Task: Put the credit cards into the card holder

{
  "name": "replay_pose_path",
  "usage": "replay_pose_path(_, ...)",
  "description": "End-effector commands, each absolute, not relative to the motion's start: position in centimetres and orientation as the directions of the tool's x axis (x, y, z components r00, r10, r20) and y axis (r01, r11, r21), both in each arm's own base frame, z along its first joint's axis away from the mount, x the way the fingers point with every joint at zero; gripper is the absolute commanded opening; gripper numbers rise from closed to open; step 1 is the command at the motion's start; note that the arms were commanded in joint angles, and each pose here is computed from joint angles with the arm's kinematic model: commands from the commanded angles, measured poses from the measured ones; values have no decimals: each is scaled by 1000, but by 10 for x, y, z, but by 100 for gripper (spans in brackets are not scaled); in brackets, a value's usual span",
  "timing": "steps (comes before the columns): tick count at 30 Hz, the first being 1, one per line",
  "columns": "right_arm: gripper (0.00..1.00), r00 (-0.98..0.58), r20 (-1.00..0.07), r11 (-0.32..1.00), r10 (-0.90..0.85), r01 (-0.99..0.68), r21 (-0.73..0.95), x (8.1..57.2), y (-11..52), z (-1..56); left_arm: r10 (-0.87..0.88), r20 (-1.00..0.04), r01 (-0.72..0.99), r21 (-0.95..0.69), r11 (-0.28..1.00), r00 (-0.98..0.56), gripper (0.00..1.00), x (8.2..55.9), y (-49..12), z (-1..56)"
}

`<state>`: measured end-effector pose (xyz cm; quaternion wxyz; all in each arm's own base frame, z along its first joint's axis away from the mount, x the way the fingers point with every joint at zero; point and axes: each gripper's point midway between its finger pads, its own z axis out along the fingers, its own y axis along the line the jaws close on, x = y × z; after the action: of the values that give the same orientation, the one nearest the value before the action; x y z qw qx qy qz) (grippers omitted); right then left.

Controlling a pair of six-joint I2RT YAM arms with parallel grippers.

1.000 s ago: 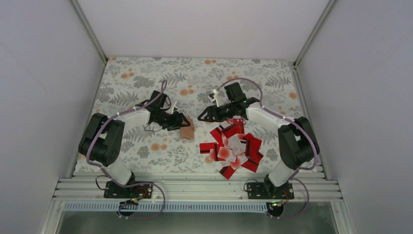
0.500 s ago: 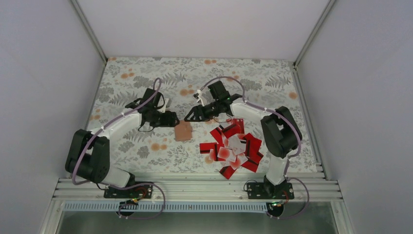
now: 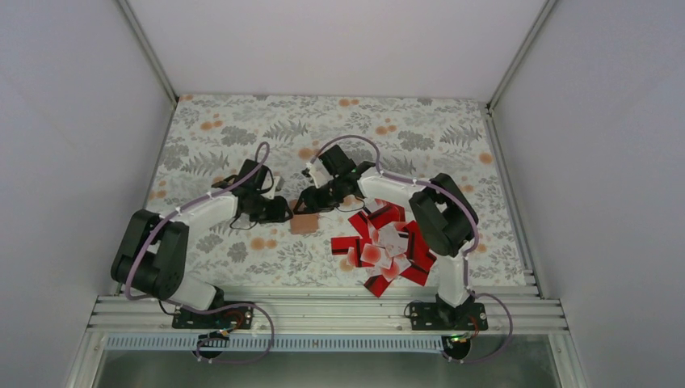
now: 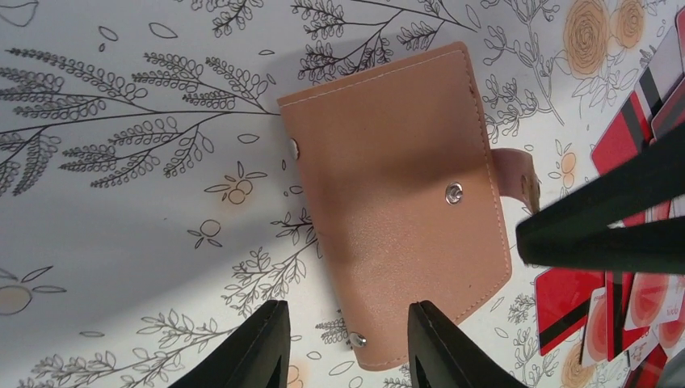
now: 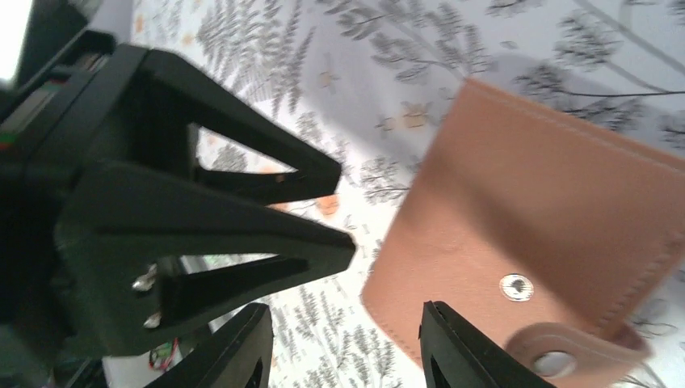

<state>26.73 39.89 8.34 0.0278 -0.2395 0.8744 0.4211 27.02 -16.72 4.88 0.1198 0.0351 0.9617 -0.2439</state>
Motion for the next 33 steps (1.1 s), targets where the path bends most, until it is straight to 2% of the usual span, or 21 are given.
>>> replay_pose_path(1, 46, -915, -235, 646, -326, -398, 651, 280, 392, 68, 2, -248, 128, -494, 860, -969, 37, 273, -174, 44)
replay_pose_path(8, 44, -923, -254, 742, -288, -383, 551, 294, 376, 60, 7, -237, 125, -488, 864, -971, 36, 274, -174, 36)
replay_pose_path(15, 44, -922, -256, 777, -291, -384, 499, 293, 363, 56, 16, -232, 126, -466, 876, -973, 34, 279, -173, 30)
replay_pose_path(18, 44, -916, -259, 747, -306, -400, 532, 289, 365, 56, 20, -229, 124, -451, 884, -973, 32, 280, -172, 28)
replay_pose_path(22, 46, -923, -222, 650, -313, -379, 658, 278, 373, 54, 8, -249, 112, -403, 908, -968, 29, 283, -162, 28)
replay_pose_path(33, 49, -936, -177, 570, -303, -327, 754, 281, 366, 51, 43, -244, 137, -386, 912, -969, 23, 281, -165, 19)
